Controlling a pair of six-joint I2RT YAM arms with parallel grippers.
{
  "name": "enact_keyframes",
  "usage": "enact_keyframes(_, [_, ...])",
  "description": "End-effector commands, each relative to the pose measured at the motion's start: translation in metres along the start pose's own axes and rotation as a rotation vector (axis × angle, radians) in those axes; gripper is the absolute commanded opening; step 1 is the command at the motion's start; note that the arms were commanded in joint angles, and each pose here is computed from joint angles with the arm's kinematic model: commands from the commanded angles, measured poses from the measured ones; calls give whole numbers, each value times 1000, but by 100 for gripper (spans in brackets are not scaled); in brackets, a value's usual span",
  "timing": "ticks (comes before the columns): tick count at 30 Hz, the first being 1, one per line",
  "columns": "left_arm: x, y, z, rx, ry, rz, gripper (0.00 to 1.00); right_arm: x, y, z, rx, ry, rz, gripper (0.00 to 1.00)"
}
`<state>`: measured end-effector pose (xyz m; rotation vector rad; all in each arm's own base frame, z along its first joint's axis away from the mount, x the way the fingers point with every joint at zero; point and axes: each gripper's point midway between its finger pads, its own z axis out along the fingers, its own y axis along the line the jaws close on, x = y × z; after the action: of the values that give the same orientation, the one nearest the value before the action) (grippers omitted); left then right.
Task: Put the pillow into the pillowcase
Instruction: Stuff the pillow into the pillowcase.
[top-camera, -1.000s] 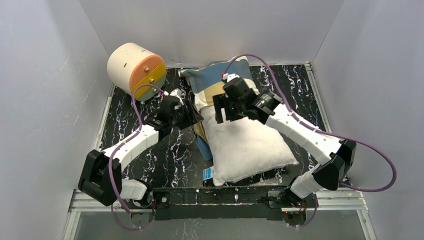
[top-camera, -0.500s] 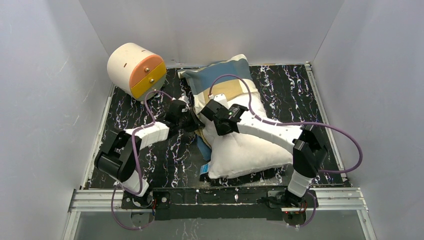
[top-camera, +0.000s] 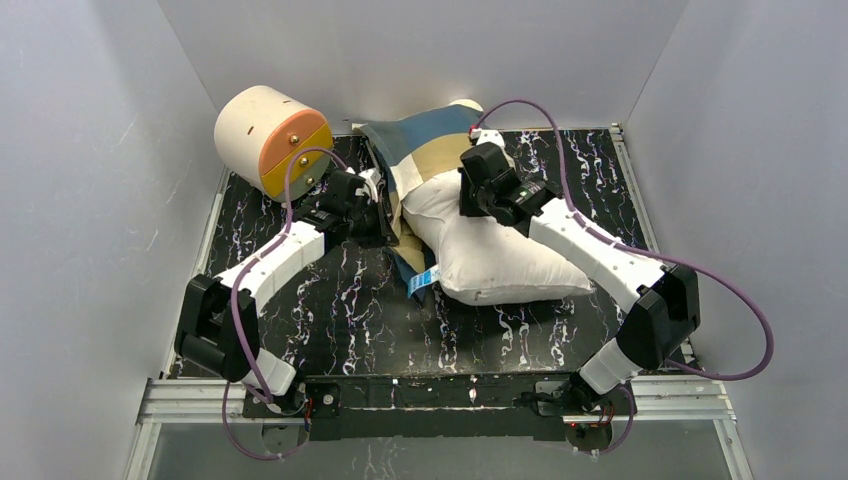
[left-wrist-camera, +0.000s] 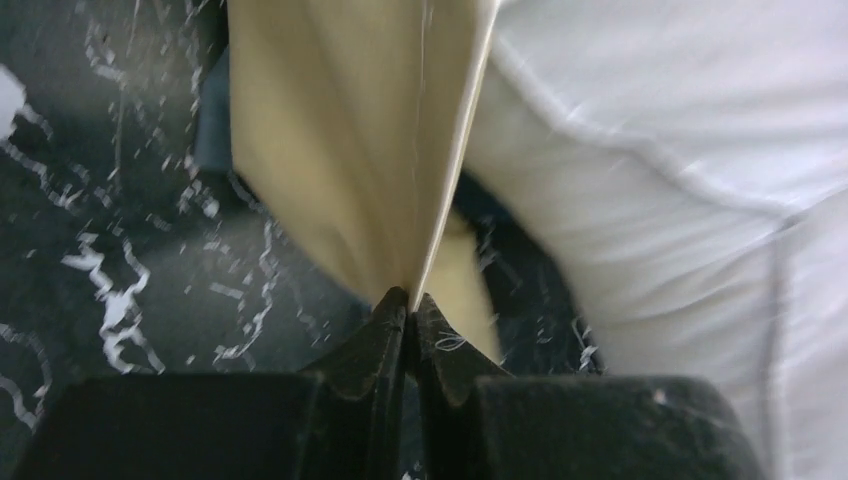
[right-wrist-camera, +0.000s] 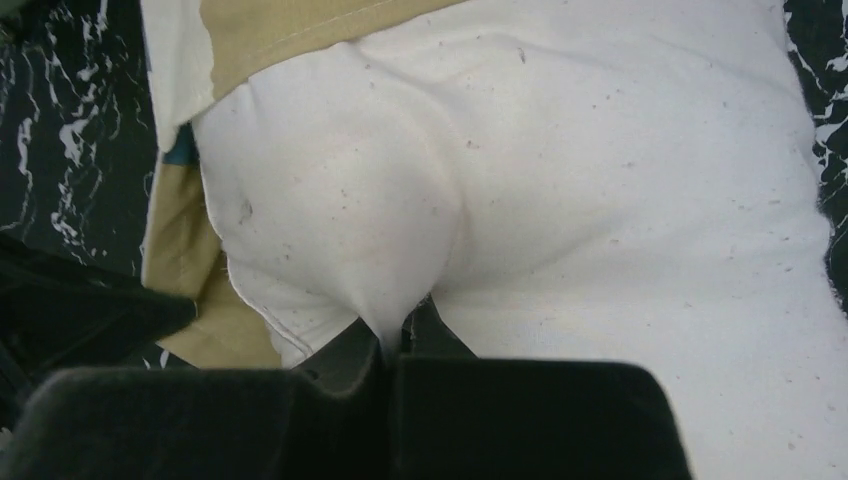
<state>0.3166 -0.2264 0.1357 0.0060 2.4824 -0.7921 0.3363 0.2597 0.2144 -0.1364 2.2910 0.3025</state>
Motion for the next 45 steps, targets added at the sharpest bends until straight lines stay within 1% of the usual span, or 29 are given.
enact_keyframes(1, [33, 27, -29, -119, 155, 74, 8, -80, 18, -12, -120, -276, 127, 1])
enact_keyframes(2, [31, 34, -30, -161, 145, 76, 12, -81, 21, -13, -137, -279, 137, 1])
enact_keyframes(3, [31, 35, -31, -166, 138, 73, 19, -83, 26, -14, -156, -282, 147, 1])
enact_keyframes(4, [31, 32, -31, -146, 135, 64, 29, -85, 30, -14, -174, -284, 159, 1])
enact_keyframes(6, [33, 16, -29, -50, 118, 39, 45, -89, 35, -14, -198, -290, 177, 1])
enact_keyframes(8, [33, -5, -30, 85, 59, -7, 60, -95, 39, -14, -209, -297, 186, 1])
enact_keyframes(10, [34, -15, -29, 169, 4, -61, 68, -99, 42, -14, -215, -301, 188, 1])
enact_keyframes(12, [39, -17, -25, 190, -24, -104, 76, -104, 44, -15, -220, -308, 195, 1])
enact_keyframes(14, [46, -14, -17, 181, -35, -107, 80, -107, 47, -15, -230, -311, 201, 1])
enact_keyframes(17, [47, -5, -3, 122, -68, -80, 81, -110, 51, -14, -242, -309, 206, 1])
enact_keyframes(19, [42, 12, 5, 34, -111, -49, 81, -110, 52, -14, -247, -310, 210, 1])
enact_keyframes(21, [31, 37, 8, -98, -177, -30, 82, -112, 52, -15, -248, -315, 212, 1])
enact_keyframes(24, [19, 57, 14, -202, -233, -9, 84, -115, 52, -18, -254, -324, 218, 1])
enact_keyframes(25, [18, 60, 18, -216, -234, -5, 83, -116, 51, -18, -253, -328, 222, 1])
enact_keyframes(26, [17, 60, 21, -213, -230, -3, 81, -117, 50, -19, -254, -331, 225, 1])
enact_keyframes(27, [16, 56, 24, -197, -219, 4, 74, -118, 49, -18, -254, -333, 231, 1])
enact_keyframes(28, [17, 51, 26, -171, -202, 8, 62, -119, 48, -18, -255, -336, 236, 1])
enact_keyframes(30, [20, 26, 20, -69, -150, 26, 23, -123, 46, -18, -255, -347, 246, 1])
enact_keyframes(31, [21, 12, 11, -19, -120, 35, 11, -126, 44, -19, -255, -358, 250, 1])
enact_keyframes(32, [18, -6, -4, 30, -90, 51, 4, -128, 41, -18, -251, -368, 254, 1])
enact_keyframes(33, [23, -16, -19, 60, -48, 60, 0, -131, 37, -18, -243, -381, 252, 1])
enact_keyframes(35, [13, -57, -57, 180, -30, 51, 0, -133, 27, -12, -206, -396, 249, 1])
enact_keyframes(38, [15, -97, -98, 342, 3, -25, 0, -137, 14, -8, -183, -413, 272, 1])
enact_keyframes(41, [27, -100, -112, 365, 32, -107, 0, -144, 10, -10, -169, -435, 277, 1])
enact_keyframes(45, [44, -92, -109, 386, 43, -214, 0, -148, 9, -11, -151, -439, 238, 1])
